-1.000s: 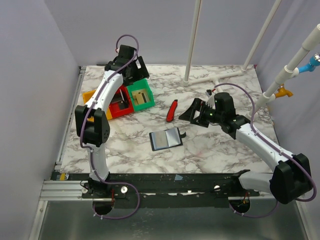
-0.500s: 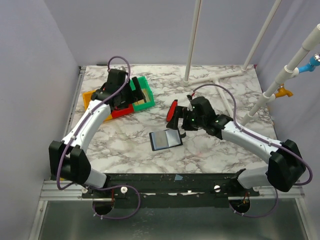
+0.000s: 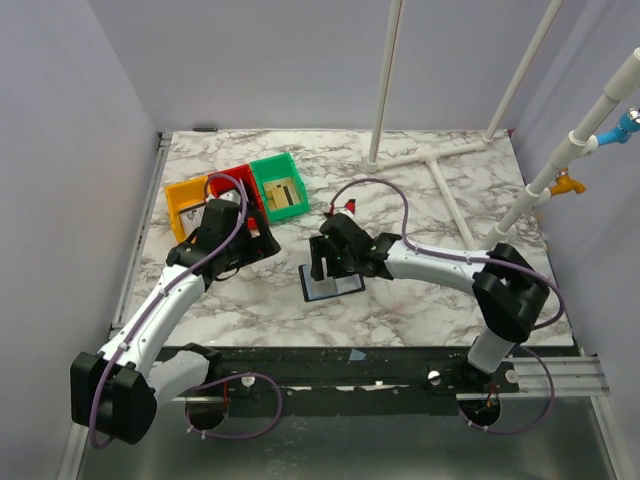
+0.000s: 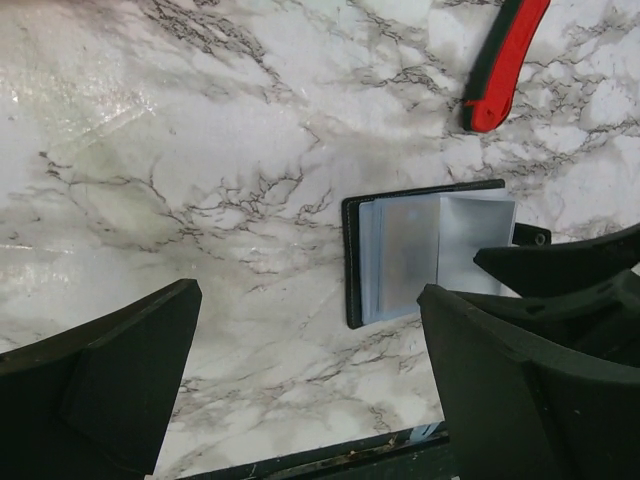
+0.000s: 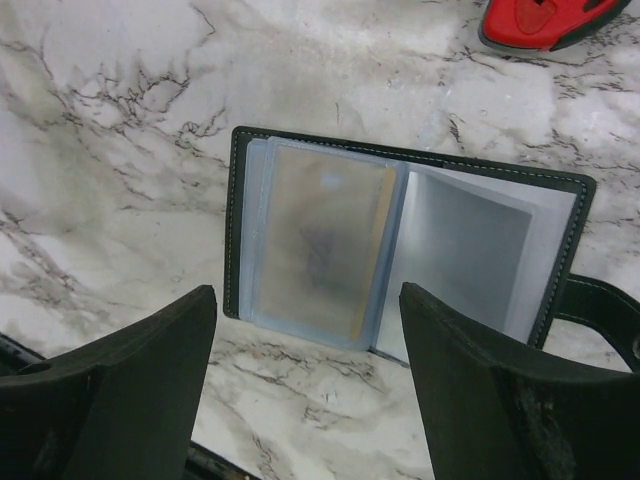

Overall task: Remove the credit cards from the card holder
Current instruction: Remove the credit card from the card holder.

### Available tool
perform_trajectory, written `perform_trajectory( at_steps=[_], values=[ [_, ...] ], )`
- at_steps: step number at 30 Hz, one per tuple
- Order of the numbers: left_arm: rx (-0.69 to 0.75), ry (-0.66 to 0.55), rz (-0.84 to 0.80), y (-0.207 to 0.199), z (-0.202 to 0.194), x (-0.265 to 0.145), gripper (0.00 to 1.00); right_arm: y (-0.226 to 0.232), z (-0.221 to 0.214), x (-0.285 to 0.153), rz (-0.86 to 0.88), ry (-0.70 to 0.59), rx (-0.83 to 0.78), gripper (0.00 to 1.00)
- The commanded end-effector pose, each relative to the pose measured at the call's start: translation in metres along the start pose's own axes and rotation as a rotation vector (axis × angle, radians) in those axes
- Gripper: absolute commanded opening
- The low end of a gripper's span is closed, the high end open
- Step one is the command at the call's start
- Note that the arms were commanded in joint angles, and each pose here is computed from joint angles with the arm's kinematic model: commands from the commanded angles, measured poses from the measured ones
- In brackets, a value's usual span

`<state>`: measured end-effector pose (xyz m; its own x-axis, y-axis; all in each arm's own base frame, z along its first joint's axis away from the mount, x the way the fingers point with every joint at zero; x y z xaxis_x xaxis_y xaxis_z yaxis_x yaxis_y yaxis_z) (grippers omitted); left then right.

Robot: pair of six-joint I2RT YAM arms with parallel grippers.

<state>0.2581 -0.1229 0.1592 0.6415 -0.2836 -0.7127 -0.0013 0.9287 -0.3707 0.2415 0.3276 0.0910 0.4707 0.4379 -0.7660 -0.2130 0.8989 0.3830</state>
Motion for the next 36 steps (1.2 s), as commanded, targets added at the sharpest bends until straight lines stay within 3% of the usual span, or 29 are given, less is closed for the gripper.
perform_trajectory(
  at_steps=[1, 6, 20, 25, 36],
  values=[
    [-0.011, -0.020, -0.037, 0.000, -0.011, -0.007, 0.95, -0.005, -0.002, 0.017, -0.109, -0.014, -0.067, 0.73],
    [-0.016, -0.013, -0.047, 0.001, -0.019, -0.008, 0.95, -0.008, -0.007, 0.032, -0.164, -0.002, -0.108, 0.62],
    [-0.026, 0.013, -0.061, -0.001, -0.024, -0.002, 0.95, -0.018, -0.020, 0.042, -0.244, 0.014, -0.163, 0.57],
    [-0.024, 0.021, -0.060, -0.001, -0.026, 0.000, 0.95, -0.031, -0.020, 0.041, -0.304, -0.005, -0.172, 0.45],
    [-0.009, 0.050, -0.072, -0.010, -0.030, 0.006, 0.95, -0.047, -0.026, 0.042, -0.345, 0.004, -0.157, 0.28]
  ],
)
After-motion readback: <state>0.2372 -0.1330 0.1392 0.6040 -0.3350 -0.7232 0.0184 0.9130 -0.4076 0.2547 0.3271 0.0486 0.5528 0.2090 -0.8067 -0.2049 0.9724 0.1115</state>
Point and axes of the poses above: each gripper's point midway between its finger pads, its own x axis out along the fingers, its own y axis along the line the jaws close on, z = x × y, the point moved 2 cm from there along -x, back along the fingers, and after that the axes turned 8 degrees about x, right-handed, at the moved point
